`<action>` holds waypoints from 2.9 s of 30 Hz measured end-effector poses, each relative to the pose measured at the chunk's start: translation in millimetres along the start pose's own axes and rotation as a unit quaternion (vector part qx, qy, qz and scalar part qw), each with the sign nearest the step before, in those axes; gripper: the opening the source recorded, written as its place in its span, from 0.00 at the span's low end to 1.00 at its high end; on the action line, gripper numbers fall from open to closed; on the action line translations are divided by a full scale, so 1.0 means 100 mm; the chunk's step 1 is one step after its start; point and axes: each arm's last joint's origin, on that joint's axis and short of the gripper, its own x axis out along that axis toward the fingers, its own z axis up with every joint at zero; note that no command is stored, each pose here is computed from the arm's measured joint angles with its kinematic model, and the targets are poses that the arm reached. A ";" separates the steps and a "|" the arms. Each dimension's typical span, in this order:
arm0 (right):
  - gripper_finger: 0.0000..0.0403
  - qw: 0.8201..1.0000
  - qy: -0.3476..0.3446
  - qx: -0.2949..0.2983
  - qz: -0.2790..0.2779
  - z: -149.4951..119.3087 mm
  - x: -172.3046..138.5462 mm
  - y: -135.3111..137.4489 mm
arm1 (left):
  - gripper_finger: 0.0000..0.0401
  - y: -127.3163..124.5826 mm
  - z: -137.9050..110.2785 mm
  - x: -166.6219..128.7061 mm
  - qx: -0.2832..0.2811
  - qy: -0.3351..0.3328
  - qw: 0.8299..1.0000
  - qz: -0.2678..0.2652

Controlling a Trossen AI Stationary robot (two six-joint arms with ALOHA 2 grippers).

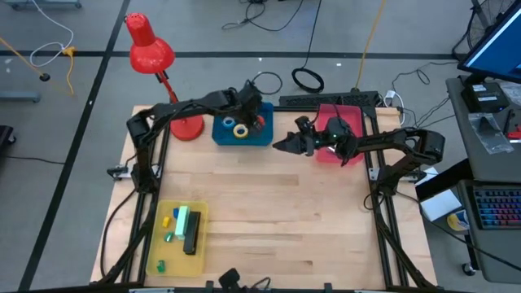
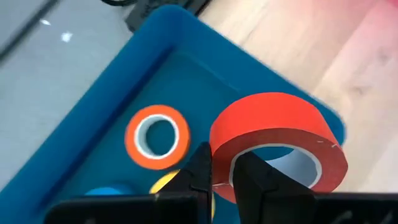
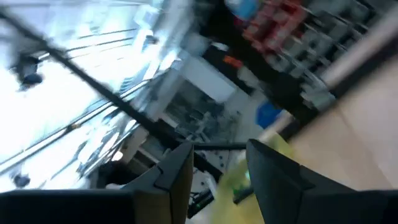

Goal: Pick and place Stapler, Stapler remover, tape
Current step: Put the red tape into the blue bin, then return to Home Position

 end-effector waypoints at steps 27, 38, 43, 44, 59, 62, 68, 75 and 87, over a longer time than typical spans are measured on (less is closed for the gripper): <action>0.35 0.955 0.018 -0.266 -0.129 0.12 -1.07 0.52 | 0.08 0.13 -0.03 0.49 -0.079 0.068 0.994 -0.043; 0.35 0.919 -0.021 -0.299 -0.256 -0.01 -1.34 0.81 | 0.08 0.18 -0.01 0.53 -0.091 0.059 0.993 -0.042; 0.35 0.919 -0.026 -0.303 -0.252 -0.01 -1.35 0.84 | 0.11 0.16 -0.03 0.66 -0.088 0.058 0.994 -0.042; 0.35 0.919 -0.025 -0.301 -0.253 -0.01 -1.35 0.84 | 0.13 0.16 -0.02 0.68 -0.088 0.055 0.994 -0.041; 0.35 0.921 -0.020 -0.293 -0.255 -0.02 -1.36 0.83 | 0.24 0.16 -0.06 0.78 -0.067 0.062 0.995 -0.034; 0.35 0.921 -0.021 -0.293 -0.255 -0.02 -1.35 0.83 | 0.32 0.17 -0.06 0.78 -0.068 0.062 0.995 -0.034; 0.35 0.922 -0.021 -0.292 -0.255 -0.02 -1.35 0.83 | 0.50 0.19 -0.05 0.62 -0.071 0.072 0.994 -0.048; 0.35 0.931 -0.029 -0.261 -0.255 -0.02 -1.35 0.83 | 0.58 0.15 -0.10 -0.16 -0.056 0.116 0.989 -0.071; 0.35 0.930 -0.026 -0.266 -0.252 -0.02 -1.35 0.83 | 0.58 -0.37 -0.66 -1.58 0.031 -0.084 0.994 -0.064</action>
